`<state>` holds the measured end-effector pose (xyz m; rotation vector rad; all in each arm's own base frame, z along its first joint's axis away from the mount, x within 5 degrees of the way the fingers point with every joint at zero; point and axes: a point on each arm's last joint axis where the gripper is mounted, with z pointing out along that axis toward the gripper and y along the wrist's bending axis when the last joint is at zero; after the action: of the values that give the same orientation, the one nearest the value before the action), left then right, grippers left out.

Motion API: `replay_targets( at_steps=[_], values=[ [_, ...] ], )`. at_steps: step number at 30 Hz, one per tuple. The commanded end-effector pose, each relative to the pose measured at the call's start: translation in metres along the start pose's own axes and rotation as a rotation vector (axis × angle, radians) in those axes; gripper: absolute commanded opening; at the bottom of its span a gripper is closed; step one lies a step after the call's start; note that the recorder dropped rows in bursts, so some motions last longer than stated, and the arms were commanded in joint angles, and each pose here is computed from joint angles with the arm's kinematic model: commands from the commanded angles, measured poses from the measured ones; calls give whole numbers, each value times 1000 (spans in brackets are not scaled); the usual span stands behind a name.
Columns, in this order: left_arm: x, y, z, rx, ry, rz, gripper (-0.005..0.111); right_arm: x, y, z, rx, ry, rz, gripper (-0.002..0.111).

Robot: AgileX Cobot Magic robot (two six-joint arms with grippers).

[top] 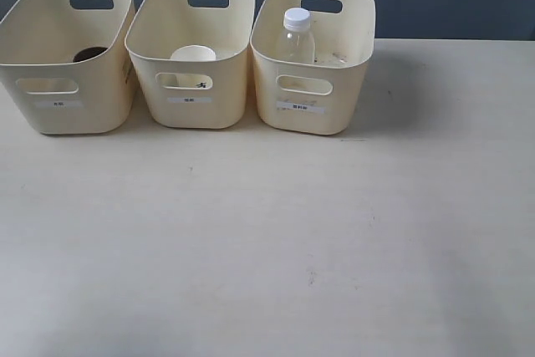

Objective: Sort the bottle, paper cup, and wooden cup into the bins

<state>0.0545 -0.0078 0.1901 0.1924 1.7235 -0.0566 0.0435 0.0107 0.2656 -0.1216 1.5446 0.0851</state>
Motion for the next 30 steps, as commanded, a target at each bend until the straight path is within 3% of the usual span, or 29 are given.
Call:
replay_targets(
  at_steps=[1, 10, 24, 30],
  values=[
    [-2, 0, 0, 2, -12, 0, 0, 16, 0, -1, 10, 51, -36, -1],
    [-2, 0, 0, 2, -12, 0, 0, 19, 1, -1, 3, 77, -41, -1],
    [-2, 0, 0, 2, -12, 0, 0, 63, -11, 10, 132, 47, -17, -1],
    [-2, 0, 0, 2, -12, 0, 0, 59, -11, 10, 128, 9, -20, -1]
  ],
)
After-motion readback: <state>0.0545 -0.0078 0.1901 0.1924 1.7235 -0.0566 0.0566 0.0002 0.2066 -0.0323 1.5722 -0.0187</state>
